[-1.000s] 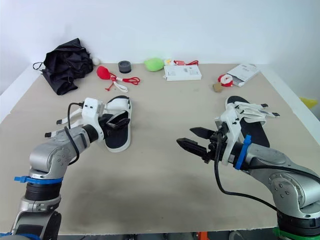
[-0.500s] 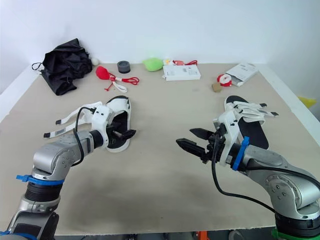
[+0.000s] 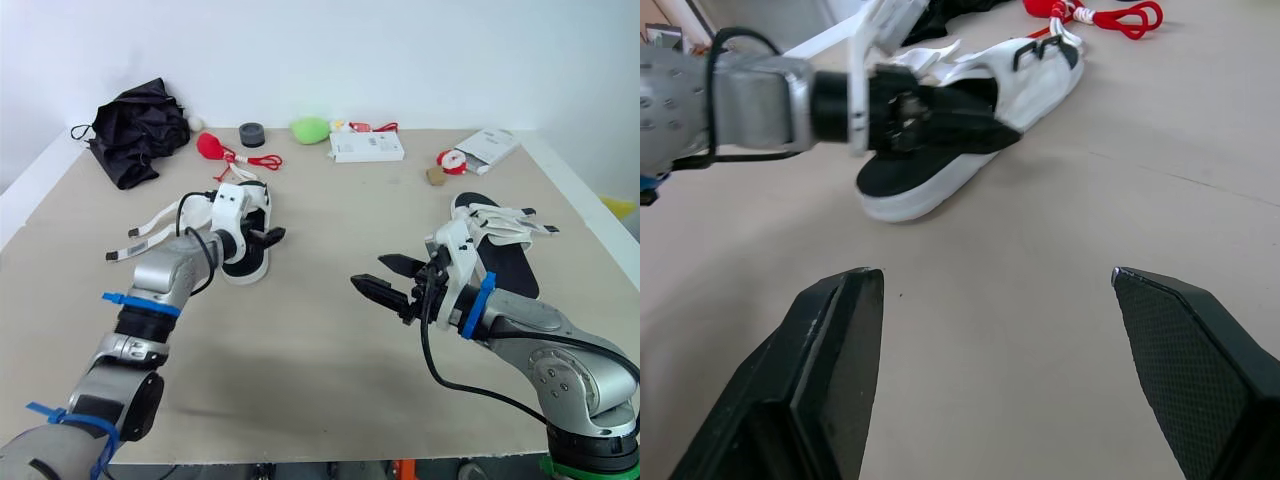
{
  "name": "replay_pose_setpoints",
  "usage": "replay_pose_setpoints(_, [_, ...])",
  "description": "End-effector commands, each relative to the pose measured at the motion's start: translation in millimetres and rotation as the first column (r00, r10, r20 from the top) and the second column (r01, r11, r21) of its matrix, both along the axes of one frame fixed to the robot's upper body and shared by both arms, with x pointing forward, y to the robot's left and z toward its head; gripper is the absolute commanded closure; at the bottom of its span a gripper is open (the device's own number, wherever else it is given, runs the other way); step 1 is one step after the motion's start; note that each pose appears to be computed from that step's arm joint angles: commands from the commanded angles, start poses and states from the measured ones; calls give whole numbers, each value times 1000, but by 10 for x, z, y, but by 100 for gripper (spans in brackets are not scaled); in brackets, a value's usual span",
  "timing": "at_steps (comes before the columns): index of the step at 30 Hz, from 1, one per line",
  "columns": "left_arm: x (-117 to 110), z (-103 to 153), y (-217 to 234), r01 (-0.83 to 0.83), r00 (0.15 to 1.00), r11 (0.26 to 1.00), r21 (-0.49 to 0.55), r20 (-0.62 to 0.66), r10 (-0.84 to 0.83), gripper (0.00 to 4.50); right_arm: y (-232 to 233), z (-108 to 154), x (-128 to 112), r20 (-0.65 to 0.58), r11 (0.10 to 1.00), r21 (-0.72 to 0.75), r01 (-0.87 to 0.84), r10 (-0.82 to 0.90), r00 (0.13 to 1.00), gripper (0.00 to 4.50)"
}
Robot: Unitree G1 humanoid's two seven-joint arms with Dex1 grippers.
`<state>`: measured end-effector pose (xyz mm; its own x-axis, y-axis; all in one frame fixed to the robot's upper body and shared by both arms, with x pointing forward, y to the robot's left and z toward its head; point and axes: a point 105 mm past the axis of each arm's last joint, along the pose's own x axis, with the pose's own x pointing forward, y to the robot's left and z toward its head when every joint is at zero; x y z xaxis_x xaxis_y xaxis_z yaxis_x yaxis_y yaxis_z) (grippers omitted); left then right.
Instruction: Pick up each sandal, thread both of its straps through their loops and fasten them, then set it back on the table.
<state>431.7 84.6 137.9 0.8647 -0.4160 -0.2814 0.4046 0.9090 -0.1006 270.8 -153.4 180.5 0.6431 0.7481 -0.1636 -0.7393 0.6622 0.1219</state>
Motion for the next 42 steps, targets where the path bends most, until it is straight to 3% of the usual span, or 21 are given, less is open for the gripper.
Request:
replay_pose_setpoints(1, [117,54,70,-91,996,996,-16,7,91,3,21,76,-12,39,1000,8,-7,7,999,56])
replay_pose_setpoints(11, [269,103,3,-189,982,980,-64,10,190,3,13,77,12,35,1000,12,-2,2,999,56])
replay_pose_setpoints(18, [335,12,-48,-237,971,971,-23,16,238,3,14,60,11,31,1000,16,5,-5,1000,56])
replay_pose_setpoints(21, [367,32,-97,-237,971,971,-22,37,237,91,16,55,19,30,1000,14,8,-9,1000,56])
replay_pose_setpoints(29, [398,25,-74,-235,970,972,-3,66,235,445,-2,60,7,32,1000,11,19,-19,999,56])
replay_pose_setpoints(36, [396,87,-11,-208,973,978,-7,100,208,445,20,100,-34,37,1000,20,2,-3,999,56])
replay_pose_setpoints(40, [269,280,-167,0,985,996,-87,170,15,445,53,202,-135,60,997,53,-50,47,997,56])
replay_pose_setpoints(42, [116,331,-191,143,968,988,-52,216,-128,445,68,266,-200,85,995,59,-81,76,993,56])
